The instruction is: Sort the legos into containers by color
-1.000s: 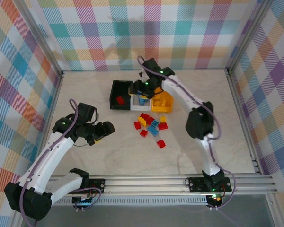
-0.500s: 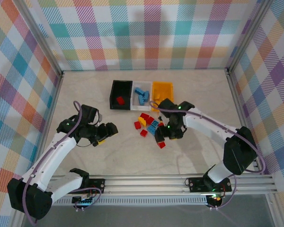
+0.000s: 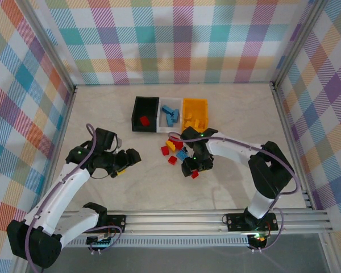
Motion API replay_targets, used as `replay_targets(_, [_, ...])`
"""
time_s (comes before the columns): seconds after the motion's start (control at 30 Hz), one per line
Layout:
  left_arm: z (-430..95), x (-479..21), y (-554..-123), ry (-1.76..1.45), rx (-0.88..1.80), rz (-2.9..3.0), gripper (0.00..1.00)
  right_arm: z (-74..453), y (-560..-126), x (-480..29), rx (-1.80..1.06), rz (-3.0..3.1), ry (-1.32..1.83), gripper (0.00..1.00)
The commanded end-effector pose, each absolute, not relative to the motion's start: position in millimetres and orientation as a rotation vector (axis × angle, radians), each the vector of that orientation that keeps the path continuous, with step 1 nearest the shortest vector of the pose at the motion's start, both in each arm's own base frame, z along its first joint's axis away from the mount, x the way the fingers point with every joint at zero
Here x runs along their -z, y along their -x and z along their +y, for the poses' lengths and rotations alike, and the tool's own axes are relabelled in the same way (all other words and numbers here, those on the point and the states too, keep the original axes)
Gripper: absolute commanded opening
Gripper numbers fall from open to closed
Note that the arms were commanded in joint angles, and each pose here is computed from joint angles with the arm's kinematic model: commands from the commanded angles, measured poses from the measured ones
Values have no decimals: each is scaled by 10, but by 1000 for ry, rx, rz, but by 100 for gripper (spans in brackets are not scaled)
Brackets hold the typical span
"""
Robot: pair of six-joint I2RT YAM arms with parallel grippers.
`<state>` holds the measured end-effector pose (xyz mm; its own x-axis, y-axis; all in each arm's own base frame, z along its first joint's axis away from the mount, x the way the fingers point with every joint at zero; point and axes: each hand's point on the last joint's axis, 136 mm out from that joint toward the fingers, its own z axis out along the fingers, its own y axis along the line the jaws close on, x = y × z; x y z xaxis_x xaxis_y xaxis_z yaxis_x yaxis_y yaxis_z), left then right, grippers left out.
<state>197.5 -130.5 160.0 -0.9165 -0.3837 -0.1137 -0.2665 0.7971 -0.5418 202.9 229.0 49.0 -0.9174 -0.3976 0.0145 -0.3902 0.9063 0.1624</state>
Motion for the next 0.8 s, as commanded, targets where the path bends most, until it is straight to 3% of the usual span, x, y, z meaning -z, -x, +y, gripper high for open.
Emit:
replay_targets(0.0, [-1266,-1573,-1917,537,779,2783,78,2300,-2130,-424,182,-3041,-666,67])
replay_targets(0.5, [-1268,-1521,-1940,537,761,2804,79,2355,-2246,-157,118,-3024,-628,62])
replay_targets(0.77, [-1287,-1536,-1967,536,772,2800,80,2395,-2274,-128,125,-3020,-630,48])
